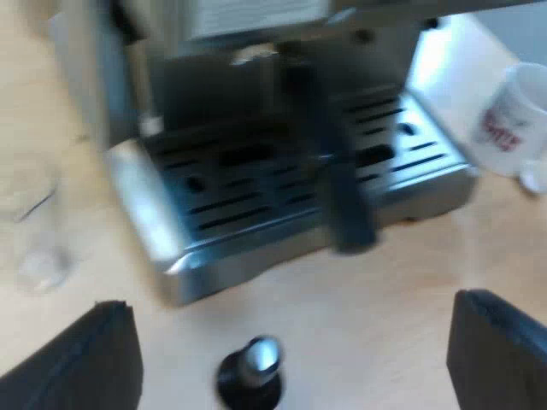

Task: Remove mug from coffee machine

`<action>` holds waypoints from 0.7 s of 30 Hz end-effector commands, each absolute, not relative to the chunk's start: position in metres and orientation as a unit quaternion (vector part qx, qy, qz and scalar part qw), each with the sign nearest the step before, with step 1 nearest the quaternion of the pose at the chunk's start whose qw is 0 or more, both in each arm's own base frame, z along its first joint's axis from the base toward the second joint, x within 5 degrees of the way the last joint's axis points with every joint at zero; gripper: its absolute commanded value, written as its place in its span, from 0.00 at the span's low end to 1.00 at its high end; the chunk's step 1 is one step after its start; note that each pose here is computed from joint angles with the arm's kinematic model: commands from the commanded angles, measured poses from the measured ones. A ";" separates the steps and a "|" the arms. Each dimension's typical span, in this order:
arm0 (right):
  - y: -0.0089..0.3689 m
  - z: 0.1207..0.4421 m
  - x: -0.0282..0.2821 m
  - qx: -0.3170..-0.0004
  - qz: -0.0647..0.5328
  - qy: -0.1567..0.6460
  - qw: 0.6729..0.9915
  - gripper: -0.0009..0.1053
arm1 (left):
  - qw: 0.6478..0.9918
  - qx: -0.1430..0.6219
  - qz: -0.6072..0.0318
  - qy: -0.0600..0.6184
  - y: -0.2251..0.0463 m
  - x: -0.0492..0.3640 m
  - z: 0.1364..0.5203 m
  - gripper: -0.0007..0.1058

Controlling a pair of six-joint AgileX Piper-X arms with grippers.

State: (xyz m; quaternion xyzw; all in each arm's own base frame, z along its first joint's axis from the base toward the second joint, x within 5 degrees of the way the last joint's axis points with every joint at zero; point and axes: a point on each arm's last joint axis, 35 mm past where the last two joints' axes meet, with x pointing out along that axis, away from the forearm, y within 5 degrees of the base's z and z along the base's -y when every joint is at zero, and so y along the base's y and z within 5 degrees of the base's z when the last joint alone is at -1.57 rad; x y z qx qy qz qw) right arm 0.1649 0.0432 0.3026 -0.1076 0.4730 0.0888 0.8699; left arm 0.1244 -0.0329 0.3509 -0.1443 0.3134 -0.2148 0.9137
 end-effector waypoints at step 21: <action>-0.003 0.334 0.107 -0.150 -0.001 0.390 0.909 0.56 | 0.921 -0.085 -0.059 0.375 -0.014 0.086 0.341 0.75</action>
